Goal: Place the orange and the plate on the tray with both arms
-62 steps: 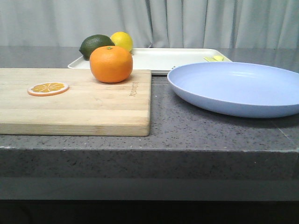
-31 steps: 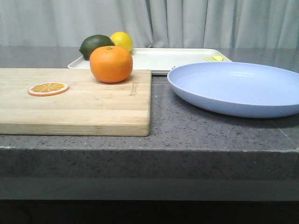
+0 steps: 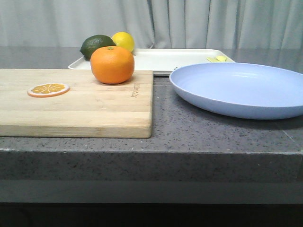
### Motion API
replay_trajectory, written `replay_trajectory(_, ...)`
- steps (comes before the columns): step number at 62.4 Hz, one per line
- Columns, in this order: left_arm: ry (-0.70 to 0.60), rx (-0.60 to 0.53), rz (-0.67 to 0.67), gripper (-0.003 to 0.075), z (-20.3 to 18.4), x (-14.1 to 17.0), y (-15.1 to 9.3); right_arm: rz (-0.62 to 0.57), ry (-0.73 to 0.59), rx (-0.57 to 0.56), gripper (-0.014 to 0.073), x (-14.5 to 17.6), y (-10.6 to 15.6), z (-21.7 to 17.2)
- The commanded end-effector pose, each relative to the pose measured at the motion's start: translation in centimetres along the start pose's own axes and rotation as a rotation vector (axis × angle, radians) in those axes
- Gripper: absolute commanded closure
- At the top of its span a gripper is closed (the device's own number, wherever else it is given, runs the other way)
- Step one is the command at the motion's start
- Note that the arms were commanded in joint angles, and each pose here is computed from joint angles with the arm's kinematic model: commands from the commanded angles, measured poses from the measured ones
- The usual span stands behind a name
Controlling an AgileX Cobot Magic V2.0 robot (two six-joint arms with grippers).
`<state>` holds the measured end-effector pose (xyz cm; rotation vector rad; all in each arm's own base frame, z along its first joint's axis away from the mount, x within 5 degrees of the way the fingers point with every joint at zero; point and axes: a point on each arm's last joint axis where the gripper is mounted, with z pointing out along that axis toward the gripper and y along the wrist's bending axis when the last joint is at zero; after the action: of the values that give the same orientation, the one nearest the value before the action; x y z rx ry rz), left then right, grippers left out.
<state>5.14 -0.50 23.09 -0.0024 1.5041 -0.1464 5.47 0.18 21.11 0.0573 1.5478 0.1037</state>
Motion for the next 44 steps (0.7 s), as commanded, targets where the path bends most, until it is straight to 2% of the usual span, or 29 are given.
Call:
replay_trajectory(1,-0.12,0.016,-0.016,0.074,-1.1,-4.2,-0.4,-0.001,-0.179,-0.008,0.0662,-3.8,0.3,-0.9)
replay_trajectory(13,-0.106,0.034,-0.011,0.074,-2.7,-8.9,-1.1,-0.007,-0.185,-0.018,0.0662,-8.6,0.9,-1.7)
replay_trajectory(28,0.025,0.039,-0.006,0.074,-1.8,-14.0,-1.7,-0.05,-0.004,-0.001,0.0662,-12.8,1.4,-0.5)
replay_trajectory(36,0.164,0.036,-0.005,0.074,0.0,-15.3,-1.9,-0.061,0.116,0.009,0.0662,-14.2,1.5,0.9)
replay_trajectory(44,0.253,0.042,-0.029,0.074,2.0,-15.0,-2.0,-0.061,0.207,0.014,0.0662,-14.2,1.5,2.4)
